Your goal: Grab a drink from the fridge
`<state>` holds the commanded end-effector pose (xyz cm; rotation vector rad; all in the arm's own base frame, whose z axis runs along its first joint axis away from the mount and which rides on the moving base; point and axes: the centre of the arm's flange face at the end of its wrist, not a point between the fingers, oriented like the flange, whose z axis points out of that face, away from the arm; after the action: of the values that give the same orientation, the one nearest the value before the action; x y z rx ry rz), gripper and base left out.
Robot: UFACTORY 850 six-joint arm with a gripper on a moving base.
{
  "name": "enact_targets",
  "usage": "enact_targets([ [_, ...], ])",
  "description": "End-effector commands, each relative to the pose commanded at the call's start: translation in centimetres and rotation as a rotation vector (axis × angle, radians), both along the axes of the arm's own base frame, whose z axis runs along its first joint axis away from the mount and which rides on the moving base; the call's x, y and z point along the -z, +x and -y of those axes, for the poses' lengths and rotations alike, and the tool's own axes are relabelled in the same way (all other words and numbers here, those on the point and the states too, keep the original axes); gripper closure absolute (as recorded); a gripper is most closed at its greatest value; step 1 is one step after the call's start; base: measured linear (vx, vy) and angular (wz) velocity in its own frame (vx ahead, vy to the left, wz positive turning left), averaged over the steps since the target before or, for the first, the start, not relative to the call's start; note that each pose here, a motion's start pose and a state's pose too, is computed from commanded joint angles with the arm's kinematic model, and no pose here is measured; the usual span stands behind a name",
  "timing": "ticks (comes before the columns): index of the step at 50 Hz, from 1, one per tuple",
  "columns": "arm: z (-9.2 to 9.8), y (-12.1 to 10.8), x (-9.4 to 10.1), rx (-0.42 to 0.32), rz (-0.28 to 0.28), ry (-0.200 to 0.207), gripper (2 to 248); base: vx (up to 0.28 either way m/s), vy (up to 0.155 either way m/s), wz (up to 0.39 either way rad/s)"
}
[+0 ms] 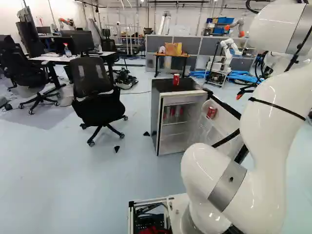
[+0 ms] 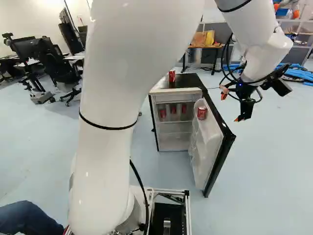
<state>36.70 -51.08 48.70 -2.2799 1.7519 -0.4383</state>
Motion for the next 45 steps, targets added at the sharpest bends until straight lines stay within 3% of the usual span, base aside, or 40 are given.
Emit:
enact_targets([
  [17,2.7,0.1,2.3,0.022,-0.009,0.014,3,0.0,0.0,0.0],
  [45,3.7,0.7,6.5,0.022,-0.039,0.062,3,0.0,0.0,0.0],
])
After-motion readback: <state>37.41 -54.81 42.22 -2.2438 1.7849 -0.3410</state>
